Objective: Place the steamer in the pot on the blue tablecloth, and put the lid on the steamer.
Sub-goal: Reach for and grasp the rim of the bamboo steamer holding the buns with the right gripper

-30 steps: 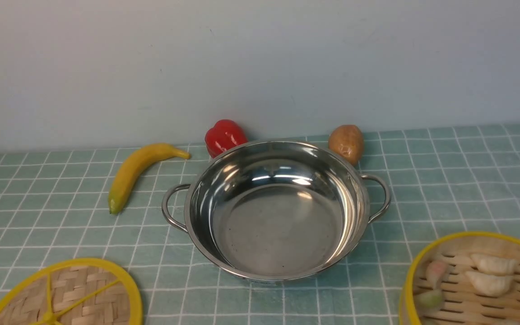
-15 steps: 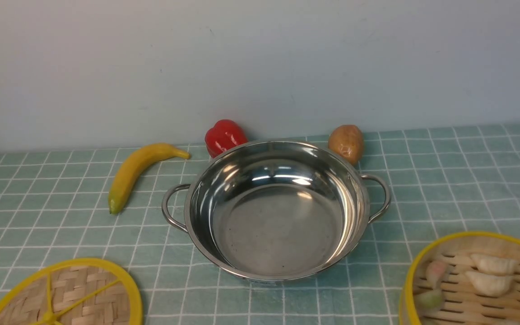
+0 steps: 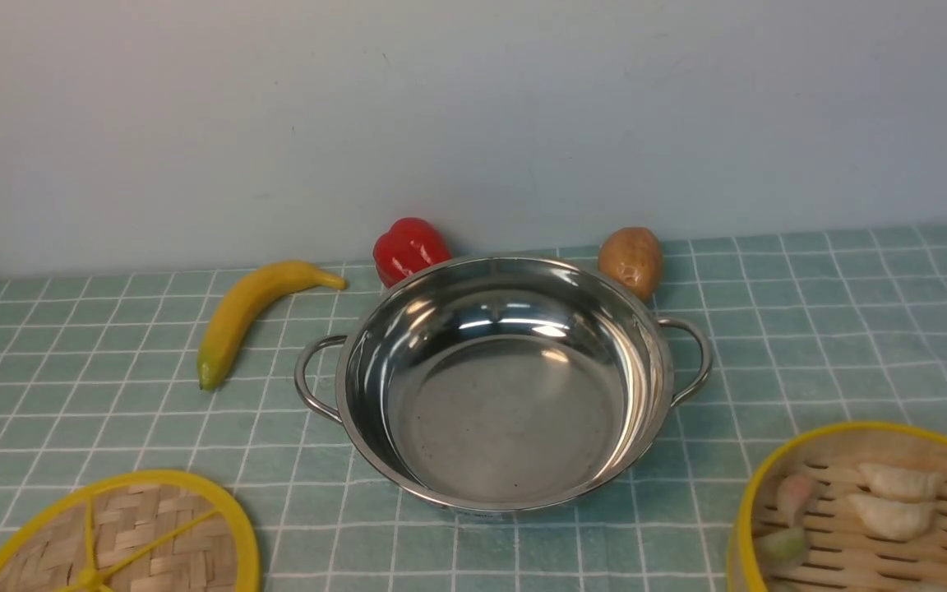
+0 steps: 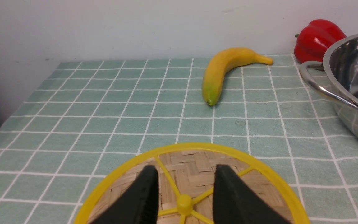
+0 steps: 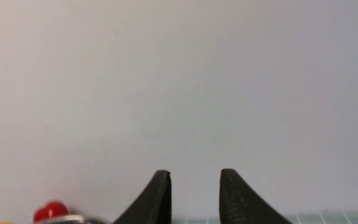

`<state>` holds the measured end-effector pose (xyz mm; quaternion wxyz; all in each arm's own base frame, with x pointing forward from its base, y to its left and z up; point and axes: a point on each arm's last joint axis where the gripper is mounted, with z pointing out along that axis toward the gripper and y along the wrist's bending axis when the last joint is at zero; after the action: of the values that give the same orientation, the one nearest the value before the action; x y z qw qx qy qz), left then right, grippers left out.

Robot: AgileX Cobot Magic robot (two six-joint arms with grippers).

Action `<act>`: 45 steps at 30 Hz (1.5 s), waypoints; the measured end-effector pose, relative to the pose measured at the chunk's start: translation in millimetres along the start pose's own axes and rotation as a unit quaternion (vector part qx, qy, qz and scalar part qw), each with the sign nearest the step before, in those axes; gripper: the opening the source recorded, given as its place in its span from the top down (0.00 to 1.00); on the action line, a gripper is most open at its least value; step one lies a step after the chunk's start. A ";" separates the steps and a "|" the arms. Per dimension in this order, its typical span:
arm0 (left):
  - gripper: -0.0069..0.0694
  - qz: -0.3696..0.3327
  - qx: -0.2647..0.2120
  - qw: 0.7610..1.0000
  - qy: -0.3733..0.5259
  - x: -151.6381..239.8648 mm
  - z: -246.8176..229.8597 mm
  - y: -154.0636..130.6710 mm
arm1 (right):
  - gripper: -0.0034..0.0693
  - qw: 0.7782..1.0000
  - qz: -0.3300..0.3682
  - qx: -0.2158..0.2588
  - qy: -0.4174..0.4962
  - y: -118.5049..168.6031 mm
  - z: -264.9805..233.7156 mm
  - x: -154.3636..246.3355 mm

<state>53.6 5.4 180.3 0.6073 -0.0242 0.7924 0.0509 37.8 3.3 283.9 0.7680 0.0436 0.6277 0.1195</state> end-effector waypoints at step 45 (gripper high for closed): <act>0.59 0.000 0.000 1.000 0.000 0.0 0.0 0.0 | 0.42 0.714 -0.219 -0.234 0.623 59.0 117.3 16.2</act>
<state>53.6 5.4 180.3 0.6073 -0.0242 0.7924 0.0509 147.5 74.0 305.7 0.1936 -0.3599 0.9081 0.0912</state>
